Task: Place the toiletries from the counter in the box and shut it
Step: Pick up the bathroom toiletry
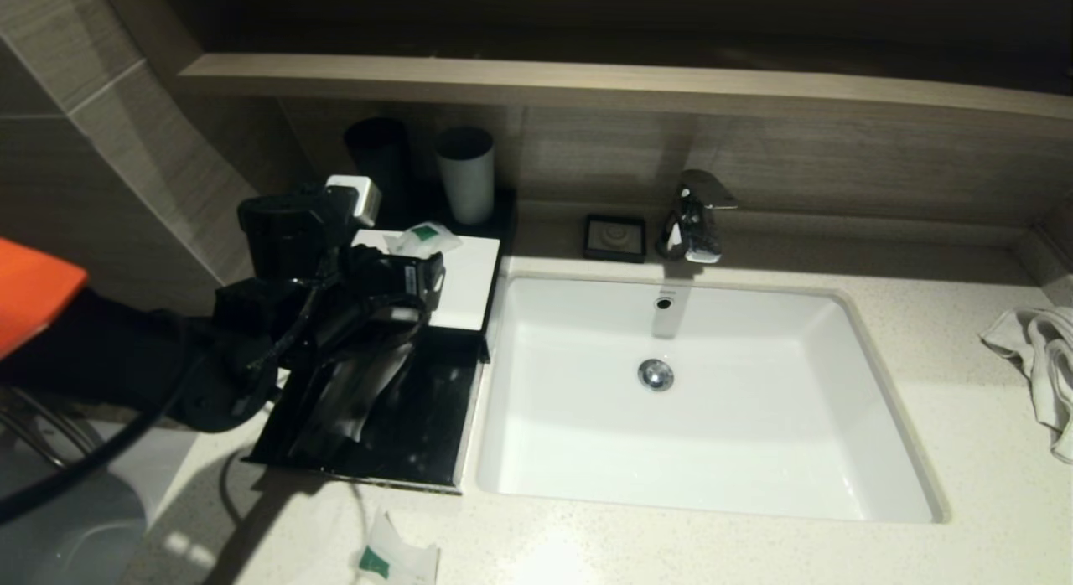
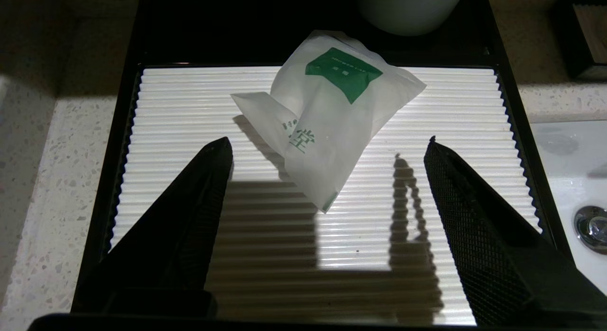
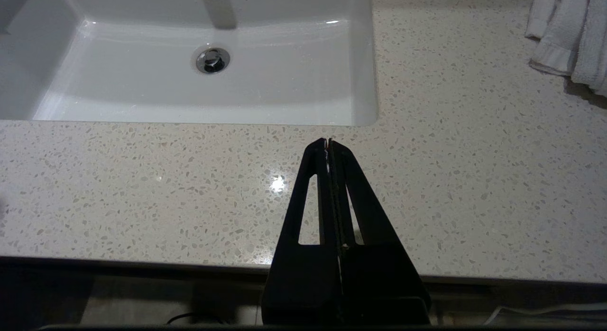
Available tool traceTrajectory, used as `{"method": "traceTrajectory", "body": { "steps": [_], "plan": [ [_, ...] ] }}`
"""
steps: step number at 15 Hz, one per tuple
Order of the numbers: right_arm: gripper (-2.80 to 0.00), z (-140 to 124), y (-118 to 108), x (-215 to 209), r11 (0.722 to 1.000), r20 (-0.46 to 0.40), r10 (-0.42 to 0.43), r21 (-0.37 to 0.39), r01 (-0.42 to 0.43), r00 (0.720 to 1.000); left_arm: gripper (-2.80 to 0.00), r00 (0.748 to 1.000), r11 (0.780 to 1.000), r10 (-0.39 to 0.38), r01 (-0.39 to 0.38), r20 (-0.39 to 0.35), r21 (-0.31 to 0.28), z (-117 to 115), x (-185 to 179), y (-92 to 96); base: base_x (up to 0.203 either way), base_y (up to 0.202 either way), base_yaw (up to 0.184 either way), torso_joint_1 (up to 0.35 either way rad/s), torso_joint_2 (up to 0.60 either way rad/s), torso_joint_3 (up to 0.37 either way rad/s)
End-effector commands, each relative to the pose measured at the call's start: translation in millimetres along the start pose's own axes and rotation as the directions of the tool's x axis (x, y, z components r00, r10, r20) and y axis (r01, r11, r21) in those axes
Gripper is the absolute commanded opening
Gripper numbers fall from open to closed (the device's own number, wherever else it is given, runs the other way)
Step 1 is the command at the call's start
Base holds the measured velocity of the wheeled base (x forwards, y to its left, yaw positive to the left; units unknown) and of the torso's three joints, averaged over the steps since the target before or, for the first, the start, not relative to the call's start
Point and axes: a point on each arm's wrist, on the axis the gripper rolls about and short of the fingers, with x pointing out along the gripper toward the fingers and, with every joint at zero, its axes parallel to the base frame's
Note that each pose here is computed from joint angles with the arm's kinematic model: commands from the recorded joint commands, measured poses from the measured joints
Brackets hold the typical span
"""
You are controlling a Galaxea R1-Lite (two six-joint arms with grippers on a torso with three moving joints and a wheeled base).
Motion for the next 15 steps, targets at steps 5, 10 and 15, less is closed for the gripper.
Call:
{"method": "traceTrajectory", "body": {
  "steps": [5,10,15],
  "plan": [
    [-2.8,0.0,0.0,0.1,1.0,-0.002,0.0,0.001,0.0,1.0,0.0,1.0,1.0,0.007,-0.007,0.006,-0.002,-1.1,9.4,-0.1,0.0,0.0,0.0,0.0,0.0,0.0],
    [-2.8,0.0,0.0,0.1,1.0,-0.002,0.0,0.0,0.0,1.0,0.0,1.0,1.0,0.009,-0.009,0.004,-0.002,-1.8,10.3,0.4,0.0,0.0,0.0,0.0,0.0,0.0],
    [-2.8,0.0,0.0,0.1,1.0,-0.002,0.0,0.0,0.0,1.0,0.0,1.0,1.0,0.01,-0.01,0.006,-0.002,-1.3,10.0,1.0,0.0,0.0,0.0,0.0,0.0,0.0]
  ]
}}
